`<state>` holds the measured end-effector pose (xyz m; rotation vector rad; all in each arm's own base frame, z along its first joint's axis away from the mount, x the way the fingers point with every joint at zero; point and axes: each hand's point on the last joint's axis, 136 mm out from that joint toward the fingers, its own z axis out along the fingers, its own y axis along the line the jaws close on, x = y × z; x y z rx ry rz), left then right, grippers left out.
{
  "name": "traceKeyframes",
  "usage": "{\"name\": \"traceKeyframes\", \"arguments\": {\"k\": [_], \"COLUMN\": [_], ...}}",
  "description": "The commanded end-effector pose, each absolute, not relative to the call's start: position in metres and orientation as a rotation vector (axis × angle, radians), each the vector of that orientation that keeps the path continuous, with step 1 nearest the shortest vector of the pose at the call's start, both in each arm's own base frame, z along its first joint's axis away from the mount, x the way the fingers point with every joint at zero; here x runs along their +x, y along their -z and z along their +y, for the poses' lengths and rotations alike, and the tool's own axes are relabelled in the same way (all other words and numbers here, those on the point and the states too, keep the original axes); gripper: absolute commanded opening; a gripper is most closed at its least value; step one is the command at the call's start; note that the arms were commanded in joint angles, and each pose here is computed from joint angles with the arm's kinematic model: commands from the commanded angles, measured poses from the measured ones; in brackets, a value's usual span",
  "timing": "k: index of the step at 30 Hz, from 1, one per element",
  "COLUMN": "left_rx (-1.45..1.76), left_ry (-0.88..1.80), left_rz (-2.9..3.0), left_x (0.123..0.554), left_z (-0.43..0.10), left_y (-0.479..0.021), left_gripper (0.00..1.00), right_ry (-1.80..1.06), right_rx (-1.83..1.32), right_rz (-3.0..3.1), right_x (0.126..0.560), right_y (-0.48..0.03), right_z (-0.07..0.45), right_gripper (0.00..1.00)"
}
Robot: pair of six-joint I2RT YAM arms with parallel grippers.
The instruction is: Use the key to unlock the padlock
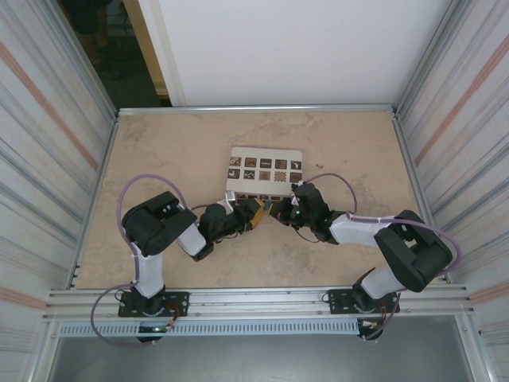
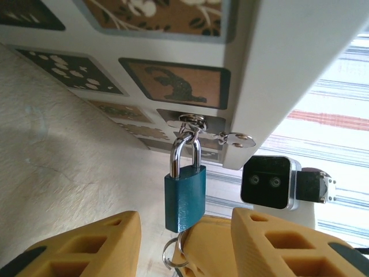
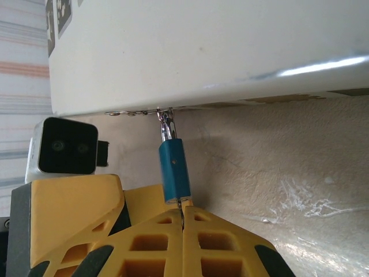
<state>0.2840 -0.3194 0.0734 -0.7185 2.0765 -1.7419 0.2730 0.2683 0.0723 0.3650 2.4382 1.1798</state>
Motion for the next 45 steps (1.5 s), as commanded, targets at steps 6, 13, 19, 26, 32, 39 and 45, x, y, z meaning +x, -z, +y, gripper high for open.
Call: {"name": "traceKeyframes", "arguments": {"k": [6, 13, 19, 26, 32, 39, 45], "left_rx": [-0.766, -0.817, -0.836, -0.837, -0.833, -0.827, -0.803], "left_ry": [1.754, 1.729, 1.721, 1.717, 1.734, 1.736, 1.718], "left_rz": [1.991, 1.990, 1.994, 1.989, 1.994, 1.992, 1.990], "left_x": [0.298, 0.301, 0.303, 0.305, 0.307, 0.307, 0.308], "left_z": [-0.325, -0.328, -0.331, -0.332, -0.336, -0.337, -0.336], "left_y": [-0.082, -0.072, -0.066, -0.065, -0.065, -0.067, -0.069], "left_gripper": [0.40, 0.35, 0.29, 0.20, 0.21, 0.19, 0.09], "right_ry": [-1.181, -1.187, -1.194, -1.222, -1.258, -1.273, -1.276], "right_rx": [0.395, 0.395, 0.403, 0.406, 0.413, 0.402, 0.401], "right_rz": [2.441, 2.433, 2.429, 2.427, 2.420, 2.420, 2.415], "right_x": [0.267, 0.268, 0.269, 0.268, 0.268, 0.267, 0.266], "right_y": [-0.073, -0.076, -0.076, -0.078, -0.080, -0.080, -0.082], "right_z": [0.266, 0.267, 0.268, 0.271, 0.273, 0.276, 0.275], "right_gripper": [0.00, 0.00, 0.00, 0.00, 0.00, 0.00, 0.00]}}
